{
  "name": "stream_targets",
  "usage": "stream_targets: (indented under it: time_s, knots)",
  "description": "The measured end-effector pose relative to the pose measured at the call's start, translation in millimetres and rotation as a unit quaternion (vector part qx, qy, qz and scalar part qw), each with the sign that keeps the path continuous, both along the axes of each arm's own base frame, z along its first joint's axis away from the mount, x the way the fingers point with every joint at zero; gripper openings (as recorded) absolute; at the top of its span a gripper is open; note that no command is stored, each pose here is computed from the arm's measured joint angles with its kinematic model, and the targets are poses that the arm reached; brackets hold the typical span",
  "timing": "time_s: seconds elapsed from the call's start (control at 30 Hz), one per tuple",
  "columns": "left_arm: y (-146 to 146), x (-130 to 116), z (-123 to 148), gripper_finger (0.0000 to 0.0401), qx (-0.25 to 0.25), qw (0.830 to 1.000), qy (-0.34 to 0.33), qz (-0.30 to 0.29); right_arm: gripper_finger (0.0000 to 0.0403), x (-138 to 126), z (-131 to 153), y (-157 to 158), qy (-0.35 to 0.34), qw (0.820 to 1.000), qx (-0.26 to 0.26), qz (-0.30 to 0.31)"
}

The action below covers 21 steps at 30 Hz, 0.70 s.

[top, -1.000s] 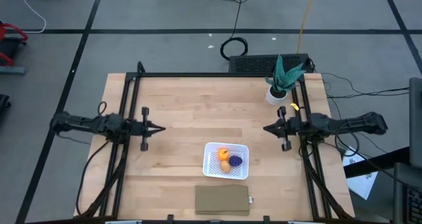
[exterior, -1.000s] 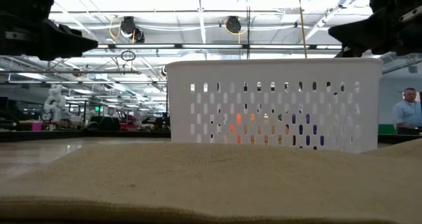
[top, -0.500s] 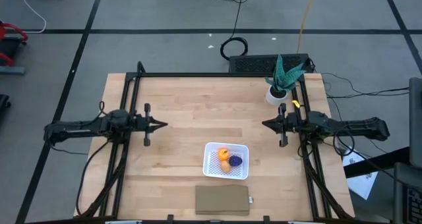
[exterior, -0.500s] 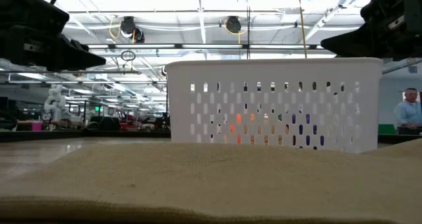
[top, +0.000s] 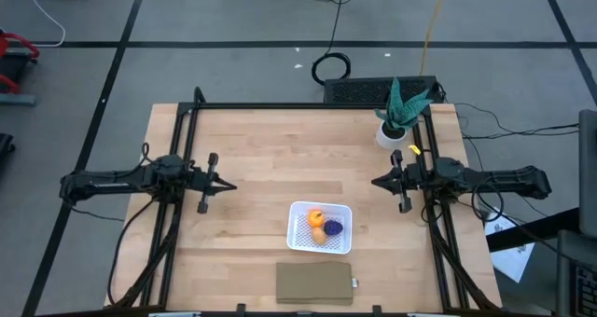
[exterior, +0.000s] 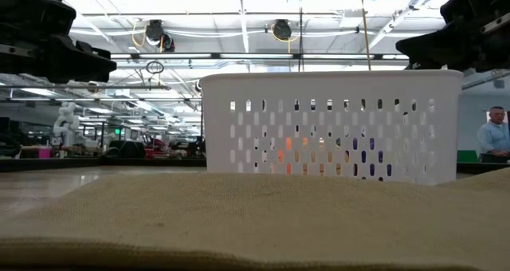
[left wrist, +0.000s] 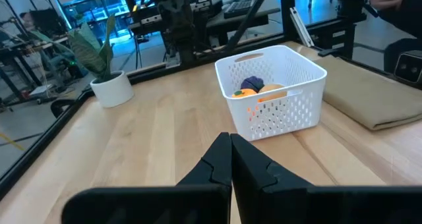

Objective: Pick and placing Produce into tupperware
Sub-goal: Return to Home Position

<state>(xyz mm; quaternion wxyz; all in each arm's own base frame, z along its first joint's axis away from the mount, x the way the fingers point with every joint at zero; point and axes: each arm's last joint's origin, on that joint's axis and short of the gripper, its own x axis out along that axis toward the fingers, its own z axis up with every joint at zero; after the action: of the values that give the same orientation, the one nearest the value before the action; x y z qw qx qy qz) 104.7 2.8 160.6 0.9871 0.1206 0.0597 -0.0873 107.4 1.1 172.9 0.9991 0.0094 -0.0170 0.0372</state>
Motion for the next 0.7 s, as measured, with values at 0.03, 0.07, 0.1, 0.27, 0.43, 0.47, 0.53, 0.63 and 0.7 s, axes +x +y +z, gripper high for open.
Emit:
stream_targets:
  time_s: [0.03, 0.07, 0.1, 0.27, 0.43, 0.47, 0.53, 0.63, 0.7]
  knots:
    - [0.0, 0.0, 0.0, 0.0000, 0.000, 1.000, 0.000, 0.000, 0.0000, 0.0, 0.1, 0.0, 0.000, 1.000, 0.001, 0.000]
    - [0.0, 0.0, 0.0, 0.0000, 0.000, 1.000, 0.000, 0.000, 0.0000, 0.0, 0.1, 0.0, 0.000, 1.000, 0.000, 0.000]
    - [0.0, 0.0, 0.0, 0.0000, 0.000, 1.000, 0.000, 0.000, 0.0000, 0.0, 0.1, 0.0, 0.000, 1.000, 0.000, 0.000]
    - [0.0, 0.0, 0.0, 0.0000, 0.000, 1.000, 0.000, 0.000, 0.0000, 0.0, 0.3, 0.0, -0.002, 1.000, 0.001, 0.000]
    - [0.5, 0.1, -0.1, 0.0003, -0.016, 1.000, 0.003, 0.011, 0.0000, -0.1, 1.8, 0.0, -0.009, 1.000, 0.001, 0.000]
    - [0.7, 0.1, -0.2, 0.0005, -0.020, 1.000, 0.004, 0.015, 0.0000, -0.1, 1.9, 0.0, -0.010, 1.000, 0.001, 0.000]
    - [1.2, 0.1, -0.3, 0.0009, -0.030, 0.999, 0.006, 0.026, 0.0000, -0.1, 2.2, 0.0, -0.011, 1.000, 0.001, 0.000]
    - [2.3, 0.2, -0.5, 0.0015, -0.027, 0.999, 0.007, 0.045, 0.0000, -0.1, 2.1, 0.0, -0.011, 1.000, -0.002, 0.000]
    - [2.9, 0.2, -0.6, 0.0018, -0.026, 0.998, 0.007, 0.055, 0.0000, -0.1, 2.1, 0.0, -0.011, 1.000, -0.002, 0.000]
